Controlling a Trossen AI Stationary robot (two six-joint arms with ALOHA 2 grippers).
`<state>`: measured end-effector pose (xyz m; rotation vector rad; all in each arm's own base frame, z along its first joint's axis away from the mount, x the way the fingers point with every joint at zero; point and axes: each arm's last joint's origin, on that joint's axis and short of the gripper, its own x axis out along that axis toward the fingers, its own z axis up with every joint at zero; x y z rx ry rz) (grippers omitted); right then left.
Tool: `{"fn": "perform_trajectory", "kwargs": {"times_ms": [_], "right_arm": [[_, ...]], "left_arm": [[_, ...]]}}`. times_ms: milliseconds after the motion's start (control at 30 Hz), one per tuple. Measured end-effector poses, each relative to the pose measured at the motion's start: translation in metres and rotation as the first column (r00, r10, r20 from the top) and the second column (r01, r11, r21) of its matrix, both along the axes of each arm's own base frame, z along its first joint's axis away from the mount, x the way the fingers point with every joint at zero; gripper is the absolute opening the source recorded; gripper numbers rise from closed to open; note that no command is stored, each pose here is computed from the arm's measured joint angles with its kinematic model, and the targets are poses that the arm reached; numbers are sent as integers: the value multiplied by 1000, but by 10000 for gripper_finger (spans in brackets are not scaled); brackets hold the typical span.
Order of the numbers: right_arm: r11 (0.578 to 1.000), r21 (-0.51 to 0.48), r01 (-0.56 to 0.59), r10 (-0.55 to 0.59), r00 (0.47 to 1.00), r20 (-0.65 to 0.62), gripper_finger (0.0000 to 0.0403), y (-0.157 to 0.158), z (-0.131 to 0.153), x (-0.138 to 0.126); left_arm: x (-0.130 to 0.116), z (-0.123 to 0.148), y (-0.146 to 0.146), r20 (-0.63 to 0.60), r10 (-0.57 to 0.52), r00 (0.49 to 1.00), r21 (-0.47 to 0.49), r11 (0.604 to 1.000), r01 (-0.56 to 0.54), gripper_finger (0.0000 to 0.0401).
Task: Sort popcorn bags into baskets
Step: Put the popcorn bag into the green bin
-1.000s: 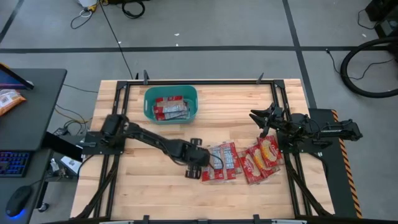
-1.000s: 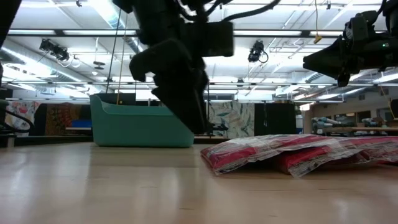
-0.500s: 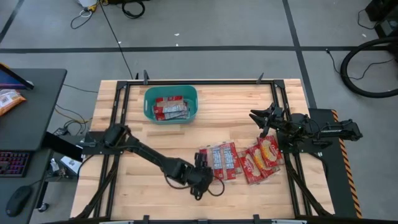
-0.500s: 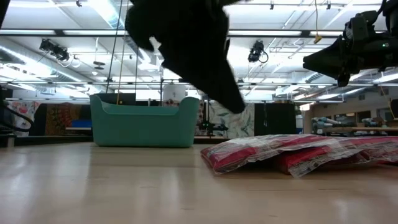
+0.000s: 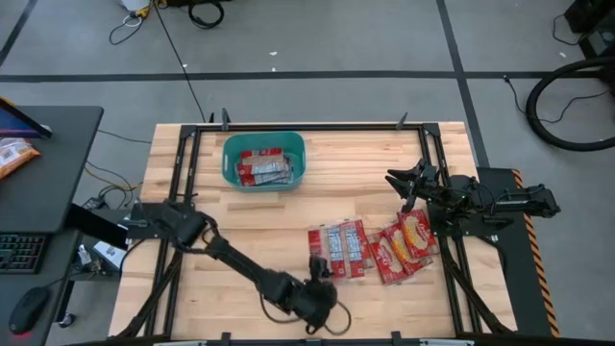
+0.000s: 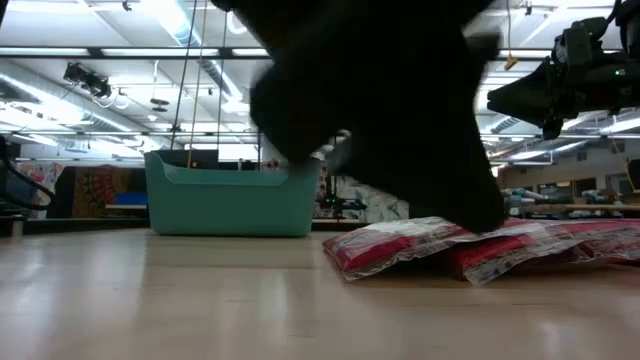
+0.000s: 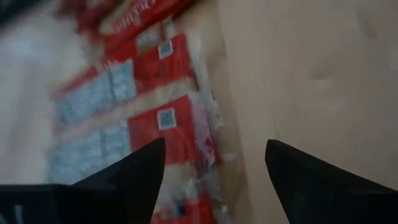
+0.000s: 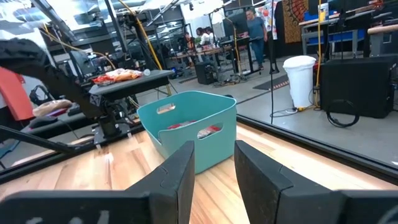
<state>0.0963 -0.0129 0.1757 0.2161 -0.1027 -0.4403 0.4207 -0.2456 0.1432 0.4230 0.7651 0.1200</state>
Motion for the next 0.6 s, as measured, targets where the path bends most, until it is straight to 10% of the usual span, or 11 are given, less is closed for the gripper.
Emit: {"fn": "perform_trajectory", "kwargs": {"times_ms": [133, 600], "right_arm": [[1000, 0, 0, 0, 1000, 0, 118, 0, 0, 0], [1000, 0, 0, 0, 1000, 0, 118, 0, 0, 0]], "left_arm": [[0, -11, -10, 35, 54, 998, 160, 985, -59, 280], [5, -19, 0, -10, 70, 997, 120, 990, -68, 279]]}}
